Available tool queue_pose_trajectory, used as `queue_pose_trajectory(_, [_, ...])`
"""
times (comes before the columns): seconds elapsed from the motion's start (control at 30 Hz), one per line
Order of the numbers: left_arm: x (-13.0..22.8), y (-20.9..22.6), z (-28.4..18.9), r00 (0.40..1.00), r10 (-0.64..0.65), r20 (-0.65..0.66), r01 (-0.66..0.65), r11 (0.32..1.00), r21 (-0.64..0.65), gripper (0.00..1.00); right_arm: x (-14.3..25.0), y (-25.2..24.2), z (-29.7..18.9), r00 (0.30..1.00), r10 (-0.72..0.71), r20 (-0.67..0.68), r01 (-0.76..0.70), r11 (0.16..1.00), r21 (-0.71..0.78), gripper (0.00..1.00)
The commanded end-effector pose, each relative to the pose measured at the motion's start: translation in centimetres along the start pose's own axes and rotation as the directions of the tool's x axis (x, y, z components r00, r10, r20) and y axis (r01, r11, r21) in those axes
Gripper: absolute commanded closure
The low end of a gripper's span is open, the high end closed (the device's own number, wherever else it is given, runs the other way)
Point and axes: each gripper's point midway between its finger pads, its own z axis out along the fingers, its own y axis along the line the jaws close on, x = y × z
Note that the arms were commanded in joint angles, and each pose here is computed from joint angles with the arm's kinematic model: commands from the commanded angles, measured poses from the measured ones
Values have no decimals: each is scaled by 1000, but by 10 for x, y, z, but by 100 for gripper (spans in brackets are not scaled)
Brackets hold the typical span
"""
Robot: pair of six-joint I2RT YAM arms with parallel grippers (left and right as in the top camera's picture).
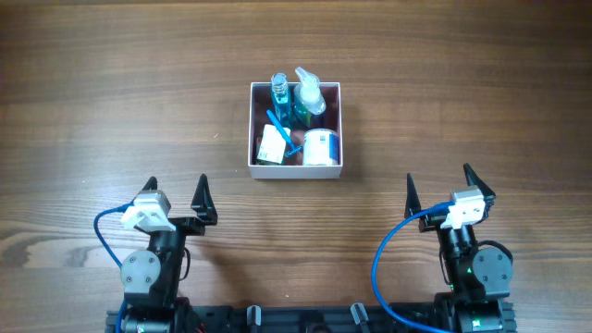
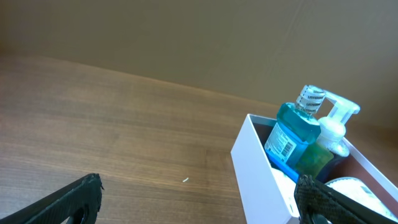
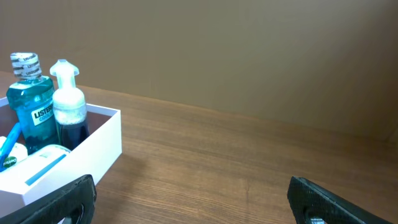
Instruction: Pack container
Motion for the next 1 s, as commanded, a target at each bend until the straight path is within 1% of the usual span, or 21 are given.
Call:
queue_pose_trajectory(0.0, [3, -4, 0, 1000, 25, -1, -25, 999, 25, 0, 0, 0, 0, 1000, -13, 2, 13, 1000, 0, 0])
queue_pose_trajectory(0.97, [3, -5, 0, 1000, 20, -1, -20, 999, 28, 0, 0, 0, 0, 1000, -12, 2, 12, 1000, 0, 0])
